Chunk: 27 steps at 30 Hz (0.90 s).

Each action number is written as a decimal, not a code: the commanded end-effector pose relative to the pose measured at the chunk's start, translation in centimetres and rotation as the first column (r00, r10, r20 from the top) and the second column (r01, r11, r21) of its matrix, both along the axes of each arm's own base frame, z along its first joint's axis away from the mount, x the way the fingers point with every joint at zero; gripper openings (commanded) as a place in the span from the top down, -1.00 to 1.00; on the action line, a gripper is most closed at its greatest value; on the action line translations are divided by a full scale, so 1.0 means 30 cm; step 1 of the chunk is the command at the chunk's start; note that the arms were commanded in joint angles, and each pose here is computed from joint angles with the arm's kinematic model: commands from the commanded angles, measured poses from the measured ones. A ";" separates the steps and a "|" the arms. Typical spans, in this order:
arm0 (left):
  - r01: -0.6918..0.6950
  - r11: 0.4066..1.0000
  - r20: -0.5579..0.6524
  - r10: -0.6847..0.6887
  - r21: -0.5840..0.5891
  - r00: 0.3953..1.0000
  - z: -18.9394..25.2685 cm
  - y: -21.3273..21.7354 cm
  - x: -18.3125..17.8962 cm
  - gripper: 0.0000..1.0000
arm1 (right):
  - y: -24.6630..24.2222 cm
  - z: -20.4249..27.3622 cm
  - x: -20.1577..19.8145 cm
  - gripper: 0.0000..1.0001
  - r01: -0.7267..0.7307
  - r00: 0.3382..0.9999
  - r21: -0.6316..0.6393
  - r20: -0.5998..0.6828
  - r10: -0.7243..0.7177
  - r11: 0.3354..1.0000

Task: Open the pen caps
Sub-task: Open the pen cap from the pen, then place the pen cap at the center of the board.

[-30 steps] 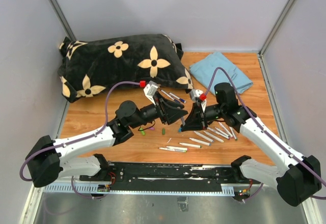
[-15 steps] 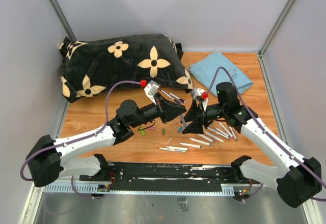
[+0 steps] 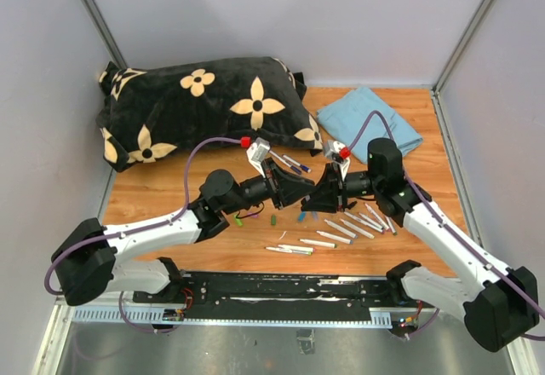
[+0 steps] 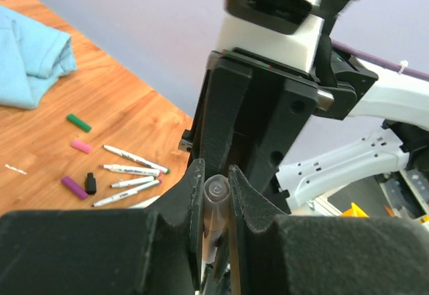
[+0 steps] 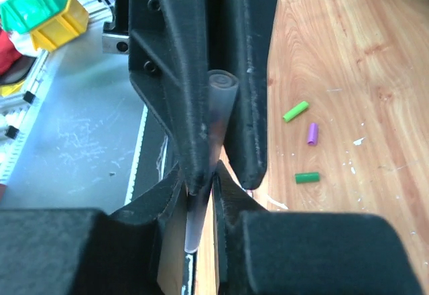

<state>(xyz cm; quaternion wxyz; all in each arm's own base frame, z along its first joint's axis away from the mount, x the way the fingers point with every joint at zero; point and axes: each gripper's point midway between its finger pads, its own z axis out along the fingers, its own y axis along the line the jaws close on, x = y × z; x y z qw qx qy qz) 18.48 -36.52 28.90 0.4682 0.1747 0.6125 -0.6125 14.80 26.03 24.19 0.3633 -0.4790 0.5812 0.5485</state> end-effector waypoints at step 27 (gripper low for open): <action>-0.467 0.867 -0.076 0.462 -0.173 0.884 0.084 0.432 0.234 0.99 | 0.064 -0.157 -0.054 0.97 -0.070 0.997 -0.192 -0.043 0.063 0.979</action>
